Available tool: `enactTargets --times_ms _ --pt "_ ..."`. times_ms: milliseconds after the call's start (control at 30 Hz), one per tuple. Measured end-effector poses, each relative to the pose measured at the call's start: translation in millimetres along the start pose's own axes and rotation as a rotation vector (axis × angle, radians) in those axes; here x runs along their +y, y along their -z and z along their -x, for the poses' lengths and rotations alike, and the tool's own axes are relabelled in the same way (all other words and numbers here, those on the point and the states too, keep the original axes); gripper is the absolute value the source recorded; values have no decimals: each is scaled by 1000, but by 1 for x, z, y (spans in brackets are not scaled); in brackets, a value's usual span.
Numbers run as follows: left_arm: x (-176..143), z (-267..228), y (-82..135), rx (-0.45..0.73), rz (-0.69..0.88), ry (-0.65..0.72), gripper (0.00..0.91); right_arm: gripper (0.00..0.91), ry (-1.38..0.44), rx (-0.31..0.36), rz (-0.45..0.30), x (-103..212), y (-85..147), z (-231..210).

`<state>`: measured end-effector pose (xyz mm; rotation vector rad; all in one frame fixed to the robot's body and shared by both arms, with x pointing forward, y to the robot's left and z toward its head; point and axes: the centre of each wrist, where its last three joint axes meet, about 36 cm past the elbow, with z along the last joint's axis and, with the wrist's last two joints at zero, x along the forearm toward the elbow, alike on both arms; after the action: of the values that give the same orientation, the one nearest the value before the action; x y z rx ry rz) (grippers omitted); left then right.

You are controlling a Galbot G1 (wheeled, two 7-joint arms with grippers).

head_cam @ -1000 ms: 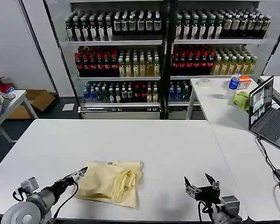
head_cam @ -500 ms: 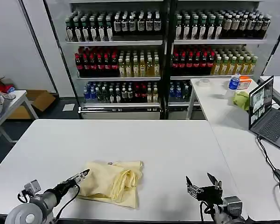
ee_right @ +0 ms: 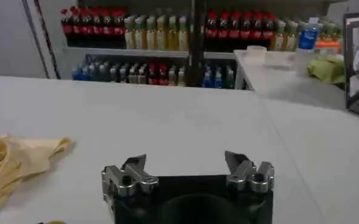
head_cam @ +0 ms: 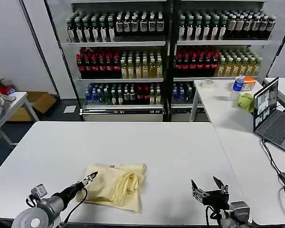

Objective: Fold and organize the clothes.

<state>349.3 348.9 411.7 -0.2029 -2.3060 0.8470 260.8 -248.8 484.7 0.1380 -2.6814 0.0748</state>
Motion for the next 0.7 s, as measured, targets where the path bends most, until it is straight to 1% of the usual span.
enactTargets --times_ms 33,133,367,500,667,700 --pt "0 1 0 0 -3 -1 30 907 -1 0 0 0 0 0" --pt "1 2 -1 1 -14 -8 40 907 -2 1 0 0 0 -2" --pt "1 4 -4 8 -45 -31 30 907 -7 -1 0 -1 1 -3" --pt "0 4 -1 -4 -62 -46 40 907 -8 -2 0 -1 1 -3" --pt "0 4 4 -22 -98 -69 30 907 -9 -3 0 -1 1 -2" --pt "0 3 5 -27 -106 -73 40 907 -10 -3 0 -2 1 -2"
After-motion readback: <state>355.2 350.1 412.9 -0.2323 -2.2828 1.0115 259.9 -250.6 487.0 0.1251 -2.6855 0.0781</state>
